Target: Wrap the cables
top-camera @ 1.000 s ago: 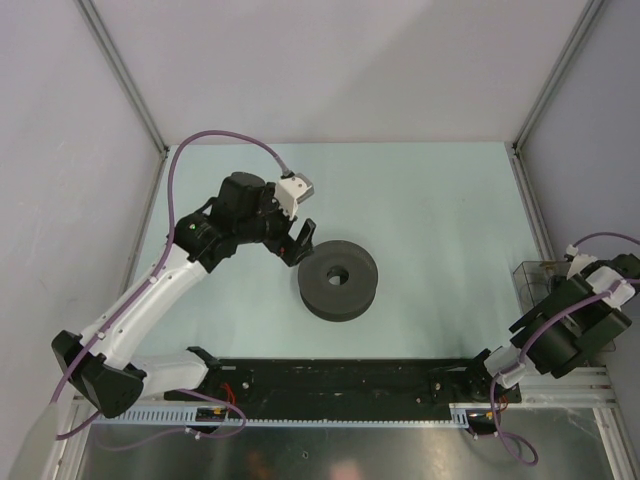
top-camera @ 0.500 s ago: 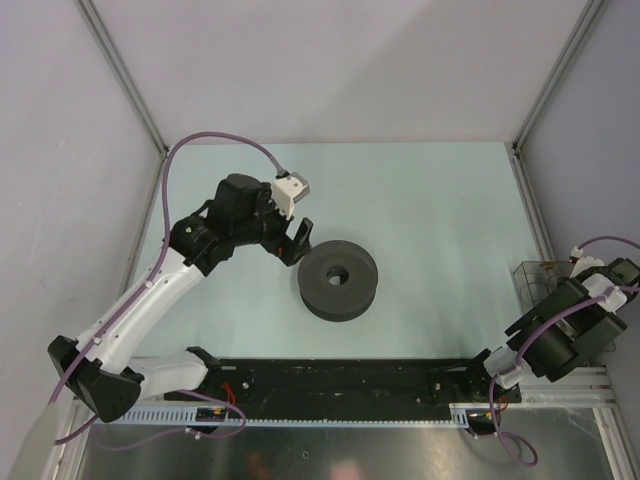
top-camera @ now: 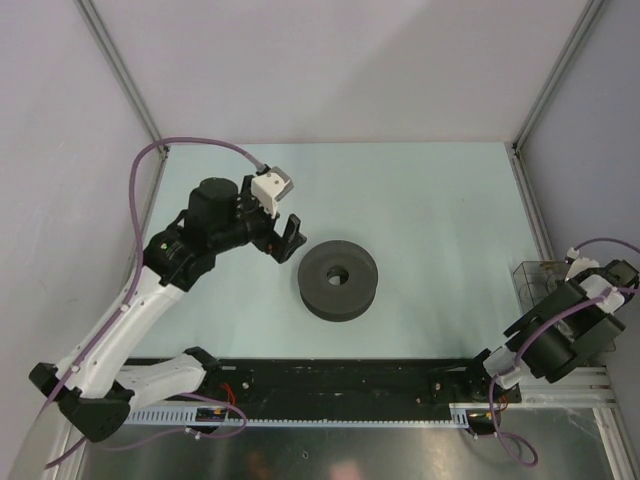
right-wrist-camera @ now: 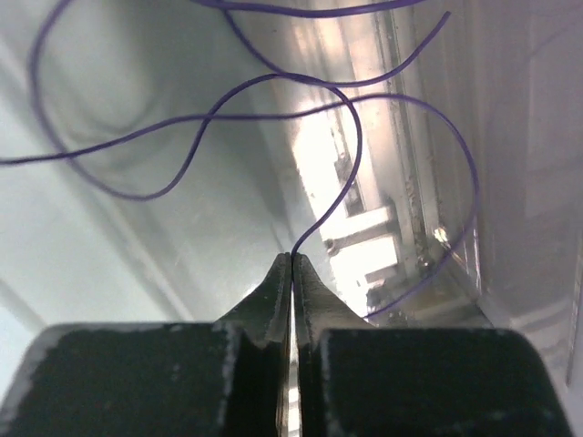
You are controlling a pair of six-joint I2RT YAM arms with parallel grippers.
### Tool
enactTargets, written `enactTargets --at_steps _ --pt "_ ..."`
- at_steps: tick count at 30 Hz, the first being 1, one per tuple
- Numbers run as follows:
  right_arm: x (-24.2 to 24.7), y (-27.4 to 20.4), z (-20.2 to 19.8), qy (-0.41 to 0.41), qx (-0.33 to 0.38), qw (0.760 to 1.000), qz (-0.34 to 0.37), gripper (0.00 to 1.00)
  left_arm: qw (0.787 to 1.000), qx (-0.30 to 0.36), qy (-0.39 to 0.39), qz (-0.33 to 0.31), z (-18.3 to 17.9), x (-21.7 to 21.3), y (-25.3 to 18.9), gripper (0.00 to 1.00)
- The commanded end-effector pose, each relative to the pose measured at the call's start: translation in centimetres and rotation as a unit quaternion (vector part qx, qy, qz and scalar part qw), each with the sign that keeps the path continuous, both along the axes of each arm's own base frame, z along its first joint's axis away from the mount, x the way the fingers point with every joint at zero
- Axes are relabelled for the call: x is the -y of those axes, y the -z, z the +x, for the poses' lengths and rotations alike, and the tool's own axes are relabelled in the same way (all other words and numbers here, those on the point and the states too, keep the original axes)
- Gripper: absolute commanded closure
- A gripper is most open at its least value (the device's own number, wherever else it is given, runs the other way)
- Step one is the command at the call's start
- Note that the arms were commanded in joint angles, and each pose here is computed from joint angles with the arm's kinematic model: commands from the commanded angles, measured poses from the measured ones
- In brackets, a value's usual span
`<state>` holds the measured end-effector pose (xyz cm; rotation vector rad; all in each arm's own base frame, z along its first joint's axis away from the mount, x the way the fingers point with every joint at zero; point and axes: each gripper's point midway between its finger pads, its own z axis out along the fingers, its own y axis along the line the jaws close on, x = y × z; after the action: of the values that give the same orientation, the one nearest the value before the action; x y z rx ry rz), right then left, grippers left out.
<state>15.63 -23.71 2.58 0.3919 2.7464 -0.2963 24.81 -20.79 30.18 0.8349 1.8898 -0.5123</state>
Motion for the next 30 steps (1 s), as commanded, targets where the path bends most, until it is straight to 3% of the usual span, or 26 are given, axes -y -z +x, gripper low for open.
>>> enactTargets --at_steps 1,10,15,22,27,30 --pt "-2.0 -5.4 1.2 -0.036 0.066 0.997 -0.024 1.0 0.998 0.041 -0.021 -0.03 0.3 -0.6 -2.7 0.01" --pt "-6.0 -22.4 7.1 -0.098 0.26 0.955 -0.108 1.0 0.991 0.036 -0.101 -0.083 1.8 -1.5 -4.6 0.01" --pt "-10.7 -32.7 13.1 -0.161 0.37 0.909 -0.105 1.0 0.992 -0.01 -0.114 -0.047 2.8 -1.6 -0.2 0.01" --pt "-22.8 -46.4 19.7 -0.289 0.51 0.809 -0.034 1.0 0.987 -0.062 -0.089 -0.121 2.4 -2.6 -0.7 0.01" --pt "-31.7 -54.5 20.5 -0.366 0.588 0.72 0.025 1.0 0.98 -0.062 -0.082 -0.168 2.8 -4.3 -2.3 0.01" --pt "-35.2 -56.1 20.6 -0.387 0.606 0.693 0.059 1.0 0.981 -0.053 -0.083 -0.167 3.3 -5.1 -2.3 0.01"
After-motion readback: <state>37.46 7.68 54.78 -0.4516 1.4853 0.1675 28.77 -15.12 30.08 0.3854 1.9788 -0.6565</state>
